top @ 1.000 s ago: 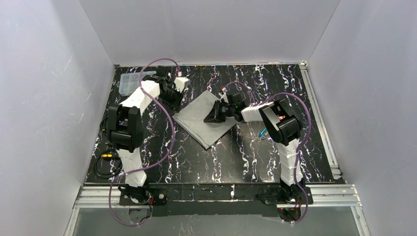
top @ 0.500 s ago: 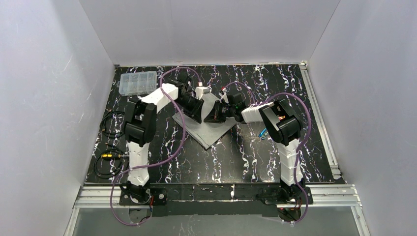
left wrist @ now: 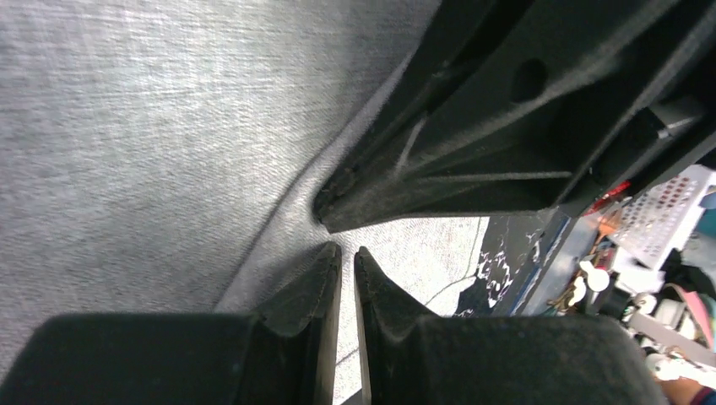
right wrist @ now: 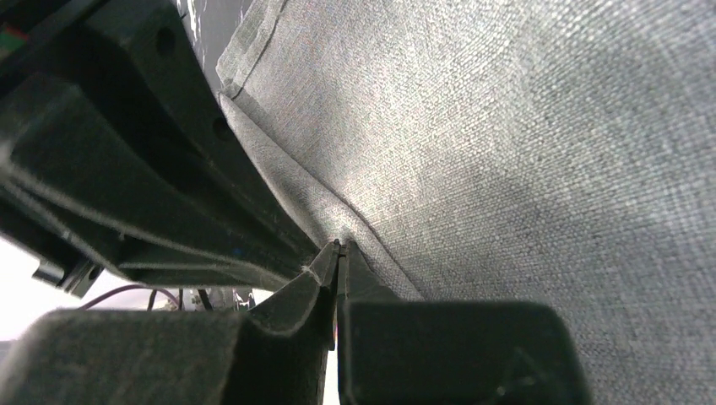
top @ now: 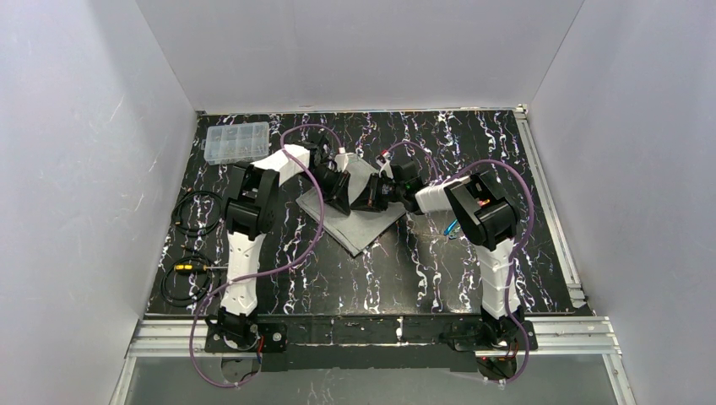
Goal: Fold the napkin into a case and place the utensils inside
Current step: Smooth out the top corner of the square-folded napkin at the center of the board.
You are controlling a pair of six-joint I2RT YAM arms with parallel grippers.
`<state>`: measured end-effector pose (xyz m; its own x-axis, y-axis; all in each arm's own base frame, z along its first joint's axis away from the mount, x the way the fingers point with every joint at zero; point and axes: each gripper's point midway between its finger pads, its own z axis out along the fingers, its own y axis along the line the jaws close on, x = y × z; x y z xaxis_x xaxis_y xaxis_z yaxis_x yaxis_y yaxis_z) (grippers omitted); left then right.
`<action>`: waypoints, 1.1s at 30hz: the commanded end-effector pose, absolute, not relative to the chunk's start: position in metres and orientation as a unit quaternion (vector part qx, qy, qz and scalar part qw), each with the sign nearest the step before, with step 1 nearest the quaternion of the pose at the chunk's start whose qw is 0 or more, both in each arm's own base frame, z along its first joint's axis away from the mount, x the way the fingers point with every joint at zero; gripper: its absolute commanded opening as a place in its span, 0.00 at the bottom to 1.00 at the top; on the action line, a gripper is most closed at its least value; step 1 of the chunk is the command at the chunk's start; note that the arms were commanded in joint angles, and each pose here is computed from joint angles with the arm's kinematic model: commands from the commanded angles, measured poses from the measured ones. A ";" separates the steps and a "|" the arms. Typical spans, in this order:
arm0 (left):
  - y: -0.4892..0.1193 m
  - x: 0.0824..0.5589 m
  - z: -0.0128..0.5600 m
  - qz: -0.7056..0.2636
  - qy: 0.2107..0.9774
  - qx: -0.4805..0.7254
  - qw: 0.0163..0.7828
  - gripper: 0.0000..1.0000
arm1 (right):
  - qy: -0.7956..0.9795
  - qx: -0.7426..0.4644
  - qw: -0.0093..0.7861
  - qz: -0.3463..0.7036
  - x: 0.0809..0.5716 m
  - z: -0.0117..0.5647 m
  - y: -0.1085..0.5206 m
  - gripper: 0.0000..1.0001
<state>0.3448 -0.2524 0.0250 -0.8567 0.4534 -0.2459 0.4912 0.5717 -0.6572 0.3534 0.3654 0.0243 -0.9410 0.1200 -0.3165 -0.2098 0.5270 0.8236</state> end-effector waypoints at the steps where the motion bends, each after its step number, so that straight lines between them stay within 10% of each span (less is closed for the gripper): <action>1: -0.246 0.359 0.034 -0.424 0.881 0.211 0.011 0.10 | 0.890 -0.004 0.140 0.433 0.334 -0.012 0.347 0.11; 23: -0.160 0.354 0.052 -0.416 0.891 0.179 0.026 0.08 | 0.889 -0.010 0.133 0.437 0.328 -0.013 0.346 0.09; 33: -0.147 0.355 0.044 -0.384 0.900 0.202 0.035 0.08 | 0.858 -0.054 0.145 0.490 0.346 0.056 0.328 0.24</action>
<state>0.3569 -0.1535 0.0266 -0.9368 0.3063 -0.1691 0.3305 0.6161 -0.7150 0.3451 0.3503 0.0308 -0.9528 0.0870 -0.2910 -0.2067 0.5164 0.8310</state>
